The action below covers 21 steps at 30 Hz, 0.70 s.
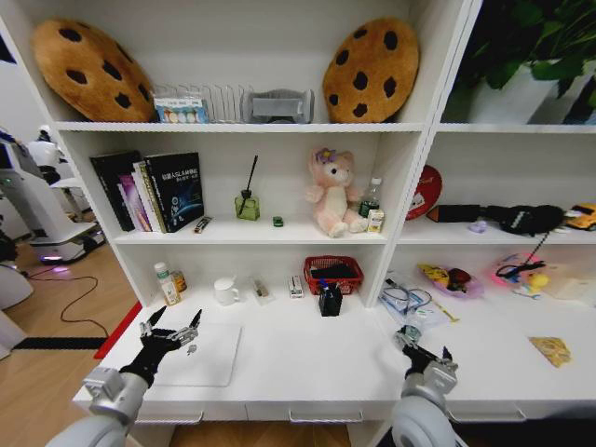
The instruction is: Organize the objects on the table.
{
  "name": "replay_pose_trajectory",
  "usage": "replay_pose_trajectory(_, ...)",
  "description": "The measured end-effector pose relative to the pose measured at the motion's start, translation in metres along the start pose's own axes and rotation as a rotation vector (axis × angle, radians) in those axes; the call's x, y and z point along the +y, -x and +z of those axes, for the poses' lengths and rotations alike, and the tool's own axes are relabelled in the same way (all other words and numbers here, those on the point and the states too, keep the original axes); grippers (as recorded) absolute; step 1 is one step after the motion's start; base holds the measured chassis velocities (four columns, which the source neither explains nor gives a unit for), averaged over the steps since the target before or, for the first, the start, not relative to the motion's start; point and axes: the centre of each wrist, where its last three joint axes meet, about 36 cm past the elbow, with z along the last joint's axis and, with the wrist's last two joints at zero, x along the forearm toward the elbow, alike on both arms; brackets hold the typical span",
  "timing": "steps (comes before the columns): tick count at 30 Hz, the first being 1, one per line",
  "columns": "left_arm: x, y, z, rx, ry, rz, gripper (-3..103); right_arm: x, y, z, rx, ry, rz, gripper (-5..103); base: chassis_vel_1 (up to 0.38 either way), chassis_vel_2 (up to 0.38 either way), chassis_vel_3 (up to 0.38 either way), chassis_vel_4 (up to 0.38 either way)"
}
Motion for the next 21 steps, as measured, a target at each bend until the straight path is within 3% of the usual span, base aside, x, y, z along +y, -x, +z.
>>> replay_pose_trajectory(8, 0.0, 0.0, 0.0, 0.0, 0.0, 0.0, 100, 0.013, 0.042, 0.006, 0.025, 0.002, -0.002, 100, 0.0, 0.0, 0.0, 0.0)
replay_pose_trajectory(18, 0.0, 0.0, 0.0, 0.0, 0.0, 0.0, 100, 0.015, 0.054, 0.035, 0.089, -0.03, 0.007, 102, 0.0, 0.0, 0.0, 0.0)
replay_pose_trajectory(21, 0.0, 0.0, 0.0, 0.0, 0.0, 0.0, 100, 0.015, 0.053, 0.037, 0.091, -0.034, 0.0, 99, 0.0, 0.0, 0.0, 0.0)
